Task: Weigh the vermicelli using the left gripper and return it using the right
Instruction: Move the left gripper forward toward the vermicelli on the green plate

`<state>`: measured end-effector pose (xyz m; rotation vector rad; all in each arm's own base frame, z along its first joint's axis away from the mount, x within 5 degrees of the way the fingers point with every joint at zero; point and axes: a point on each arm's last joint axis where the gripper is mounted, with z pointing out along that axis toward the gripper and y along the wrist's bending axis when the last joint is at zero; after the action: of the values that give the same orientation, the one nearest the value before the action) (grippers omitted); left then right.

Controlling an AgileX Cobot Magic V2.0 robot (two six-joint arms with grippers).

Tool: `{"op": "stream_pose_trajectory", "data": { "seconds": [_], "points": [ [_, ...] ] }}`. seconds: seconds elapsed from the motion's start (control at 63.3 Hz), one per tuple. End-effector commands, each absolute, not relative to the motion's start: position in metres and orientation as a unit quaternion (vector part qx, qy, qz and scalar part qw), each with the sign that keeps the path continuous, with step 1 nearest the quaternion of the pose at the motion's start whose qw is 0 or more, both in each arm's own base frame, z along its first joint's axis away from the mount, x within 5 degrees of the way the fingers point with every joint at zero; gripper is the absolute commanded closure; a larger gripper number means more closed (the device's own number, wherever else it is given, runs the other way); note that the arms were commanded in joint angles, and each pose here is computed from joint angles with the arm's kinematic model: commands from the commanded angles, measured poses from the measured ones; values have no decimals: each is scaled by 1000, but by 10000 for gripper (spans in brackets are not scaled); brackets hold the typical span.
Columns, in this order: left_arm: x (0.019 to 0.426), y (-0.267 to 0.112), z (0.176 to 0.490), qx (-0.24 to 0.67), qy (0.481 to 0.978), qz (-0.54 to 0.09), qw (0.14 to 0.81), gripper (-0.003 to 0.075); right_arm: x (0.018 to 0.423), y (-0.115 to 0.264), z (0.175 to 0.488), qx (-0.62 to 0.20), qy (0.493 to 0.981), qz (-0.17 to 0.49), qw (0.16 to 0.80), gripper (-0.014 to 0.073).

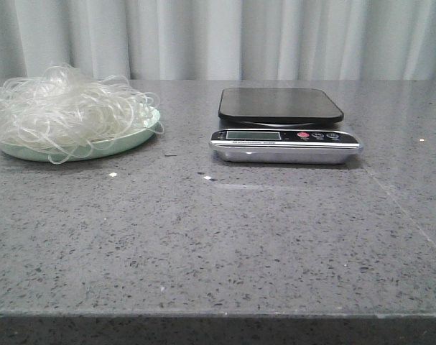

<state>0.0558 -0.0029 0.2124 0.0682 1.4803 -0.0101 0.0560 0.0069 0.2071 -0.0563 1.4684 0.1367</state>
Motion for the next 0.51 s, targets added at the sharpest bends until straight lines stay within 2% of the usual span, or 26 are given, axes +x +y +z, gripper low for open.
{"op": "stream_pose_trajectory", "data": {
  "seconds": [0.0,0.205,0.363,0.489],
  "points": [
    [53,-3,219,26,639,-9,769,575,53,7,218,-29,630,61,774,414],
    [53,-2,220,25,634,-9,773,575,53,7,218,-29,630,61,774,414],
    [50,-1,233,15,583,-11,812,575,53,7,218,-29,630,61,774,414],
    [43,1,259,-9,545,-31,838,575,53,7,218,-29,630,61,774,414]
  ]
}}
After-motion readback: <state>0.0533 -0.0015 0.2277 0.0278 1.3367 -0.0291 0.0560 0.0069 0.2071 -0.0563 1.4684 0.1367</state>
